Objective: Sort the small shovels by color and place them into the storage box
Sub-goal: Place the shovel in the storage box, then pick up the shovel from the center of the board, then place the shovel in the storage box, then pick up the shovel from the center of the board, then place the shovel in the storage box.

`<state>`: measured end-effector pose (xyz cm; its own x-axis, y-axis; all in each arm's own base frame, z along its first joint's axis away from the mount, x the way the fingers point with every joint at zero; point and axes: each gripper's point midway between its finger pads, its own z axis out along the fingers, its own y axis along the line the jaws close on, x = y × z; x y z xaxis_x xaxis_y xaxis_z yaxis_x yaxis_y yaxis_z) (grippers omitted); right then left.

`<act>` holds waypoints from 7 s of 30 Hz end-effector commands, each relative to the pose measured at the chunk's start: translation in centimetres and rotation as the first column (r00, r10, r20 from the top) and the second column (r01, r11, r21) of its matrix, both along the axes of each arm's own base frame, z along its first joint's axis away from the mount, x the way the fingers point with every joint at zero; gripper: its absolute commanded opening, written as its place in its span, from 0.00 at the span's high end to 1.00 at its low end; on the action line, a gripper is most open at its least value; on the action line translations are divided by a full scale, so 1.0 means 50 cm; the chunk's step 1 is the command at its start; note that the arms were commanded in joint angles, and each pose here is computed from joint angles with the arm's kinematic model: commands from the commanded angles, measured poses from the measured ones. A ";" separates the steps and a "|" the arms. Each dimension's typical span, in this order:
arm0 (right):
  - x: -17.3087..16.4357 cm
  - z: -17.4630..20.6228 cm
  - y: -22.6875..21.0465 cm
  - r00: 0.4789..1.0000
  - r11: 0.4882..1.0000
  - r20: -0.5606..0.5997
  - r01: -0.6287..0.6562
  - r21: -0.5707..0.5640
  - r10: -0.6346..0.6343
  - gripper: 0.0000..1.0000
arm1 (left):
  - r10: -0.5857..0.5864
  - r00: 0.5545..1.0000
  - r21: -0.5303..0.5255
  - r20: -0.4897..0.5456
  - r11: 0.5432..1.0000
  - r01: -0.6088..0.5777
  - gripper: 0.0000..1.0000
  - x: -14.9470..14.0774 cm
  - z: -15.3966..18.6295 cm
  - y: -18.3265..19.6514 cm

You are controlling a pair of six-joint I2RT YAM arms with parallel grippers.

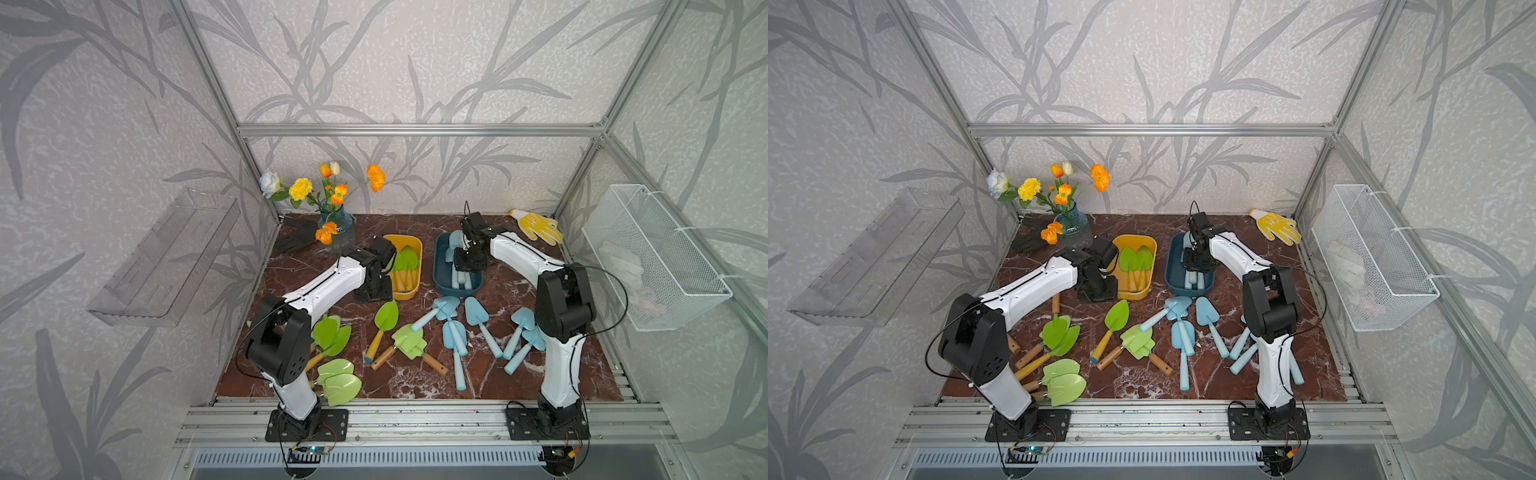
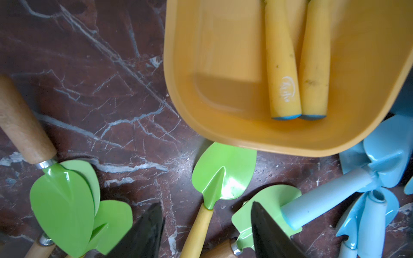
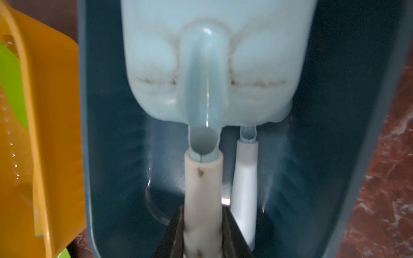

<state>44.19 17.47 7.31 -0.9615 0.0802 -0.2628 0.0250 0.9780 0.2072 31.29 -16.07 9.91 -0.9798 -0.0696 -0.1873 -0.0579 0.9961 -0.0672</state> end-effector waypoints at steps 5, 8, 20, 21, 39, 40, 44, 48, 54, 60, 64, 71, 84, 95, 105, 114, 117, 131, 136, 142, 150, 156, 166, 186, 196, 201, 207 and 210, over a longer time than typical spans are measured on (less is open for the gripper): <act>-0.004 -0.027 -0.016 0.999 1.000 -0.042 0.011 -0.009 -0.012 0.81 | -0.025 0.999 0.032 -0.035 0.999 0.026 0.36 -0.044 0.004 0.025; -0.010 -0.039 -0.025 0.998 1.000 -0.053 0.017 -0.022 -0.018 0.78 | -0.032 0.998 0.039 -0.054 0.999 0.034 0.35 -0.059 0.001 0.032; -0.027 -0.019 -0.040 0.999 0.999 -0.047 0.014 -0.044 -0.016 0.59 | -0.064 0.990 0.037 -0.127 0.997 0.070 0.33 -0.114 -0.017 0.047; -0.027 -0.007 -0.042 0.999 0.999 -0.033 0.016 -0.045 -0.018 0.59 | -0.066 0.989 0.036 -0.134 0.997 0.071 0.33 -0.118 -0.019 0.048; -0.096 0.098 -0.069 0.995 0.999 0.091 0.036 -0.007 -0.035 0.58 | -0.134 0.943 -0.081 -0.304 0.990 0.114 0.36 -0.230 -0.106 0.005; -0.100 0.096 -0.070 0.995 0.999 0.088 0.038 -0.007 -0.037 0.59 | -0.133 0.940 -0.079 -0.313 0.990 0.113 0.38 -0.232 -0.112 0.004; -0.115 0.091 -0.074 0.995 0.999 0.086 0.045 -0.002 -0.045 0.59 | -0.118 0.933 -0.050 -0.341 0.993 0.108 0.50 -0.235 -0.128 0.011; -0.124 0.083 -0.079 0.996 0.999 0.078 0.047 -0.008 -0.046 0.59 | -0.104 0.922 -0.018 -0.373 0.994 0.105 0.58 -0.242 -0.151 0.022; -0.130 0.095 -0.083 0.994 0.999 0.098 0.048 -0.008 -0.047 0.59 | -0.077 0.906 0.029 -0.417 0.995 0.097 0.77 -0.257 -0.182 0.039; -0.131 0.090 -0.079 0.995 0.999 0.090 0.040 -0.001 -0.040 0.59 | 0.021 0.957 0.177 -0.288 0.984 0.031 1.00 -0.212 -0.138 0.092; -0.128 0.091 -0.078 0.995 0.999 0.094 0.043 0.002 -0.043 0.59 | 0.058 0.982 0.197 -0.182 0.980 -0.021 1.00 -0.166 -0.075 0.104; -0.134 0.097 -0.083 0.994 0.999 0.104 0.044 -0.005 -0.044 0.59 | -0.005 0.998 0.124 -0.057 0.992 0.012 1.00 -0.044 0.041 0.059; -0.213 0.111 -0.132 0.992 0.996 0.116 0.056 -0.065 -0.048 0.59 | -0.081 0.992 0.067 -0.093 0.994 0.087 1.00 0.210 -0.031 -0.048; -0.268 0.104 -0.166 0.992 0.991 0.106 0.083 -0.105 -0.072 0.59 | -0.103 0.977 0.041 -0.184 0.993 0.112 0.82 0.235 -0.112 -0.074; -0.290 0.090 -0.167 0.993 0.992 0.083 0.089 -0.092 -0.081 0.59 | -0.100 0.977 0.027 -0.190 0.994 0.107 0.60 0.215 -0.092 -0.075; -0.315 0.076 -0.158 0.997 0.996 0.047 0.065 -0.062 -0.062 0.58 | -0.081 0.995 -0.042 -0.057 0.996 0.079 0.53 0.203 0.031 -0.090; -0.333 0.063 -0.144 0.999 0.998 0.019 0.044 -0.041 -0.043 0.57 | -0.046 0.999 -0.070 -0.012 0.997 0.045 0.52 0.195 0.058 -0.092; -0.435 -0.012 0.035 0.962 0.962 -0.070 -0.268 -0.044 0.265 0.55 | 0.030 0.999 -0.103 -0.013 0.994 -0.031 0.51 0.152 0.032 -0.079; -0.442 -0.045 0.075 0.944 0.947 -0.104 -0.319 -0.052 0.312 0.55 | 0.035 0.999 -0.106 -0.018 0.994 -0.037 0.52 0.139 0.030 -0.074; -0.454 -0.090 0.077 0.928 0.929 -0.165 -0.354 -0.110 0.334 0.58 | 0.041 0.999 -0.096 -0.032 0.994 -0.044 0.51 0.116 0.022 -0.062; -0.464 -0.103 0.048 0.939 0.934 -0.178 -0.322 -0.157 0.294 0.76 | 0.043 0.998 -0.097 -0.035 0.994 -0.046 0.51 0.102 0.023 -0.056; -0.485 -0.076 0.001 0.961 0.946 -0.169 -0.250 -0.204 0.218 0.78 | 0.038 0.999 -0.105 -0.030 0.994 -0.041 0.51 0.107 0.025 -0.061; -0.545 -0.027 -0.093 0.988 0.965 -0.138 -0.097 -0.245 0.065 0.79 | 0.029 0.999 -0.120 -0.035 0.992 -0.033 0.51 0.124 0.020 -0.076; -0.166 0.170 -0.001 0.985 0.998 0.164 -0.063 0.026 0.057 0.80 | 0.027 0.999 -0.047 -0.024 0.999 -0.028 0.51 0.051 0.020 -0.035; -0.048 0.055 0.070 0.998 0.993 0.017 -0.064 0.095 0.062 0.80 | 0.032 0.999 -0.002 -0.009 0.999 -0.032 0.50 -0.019 0.015 0.004; -0.028 0.005 0.072 0.999 0.997 -0.023 -0.035 0.073 0.037 0.79 | 0.027 1.000 0.014 0.007 1.000 -0.027 0.48 -0.023 0.026 0.014; -0.026 -0.033 0.052 0.998 0.999 -0.061 0.002 0.033 0.000 0.78 | 0.009 1.000 0.015 0.005 1.000 -0.009 0.47 -0.026 0.028 0.013; -0.029 -0.045 0.038 0.997 1.000 -0.073 0.024 0.015 -0.023 0.78 | 0.005 1.000 0.021 0.002 1.000 -0.005 0.47 -0.028 0.027 0.016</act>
<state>42.57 20.33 5.30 -0.9777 0.0747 -0.1963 0.0249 0.9693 0.2445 30.30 -15.80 10.63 -0.9808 -0.0846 -0.1756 -0.0743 0.9952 -0.0643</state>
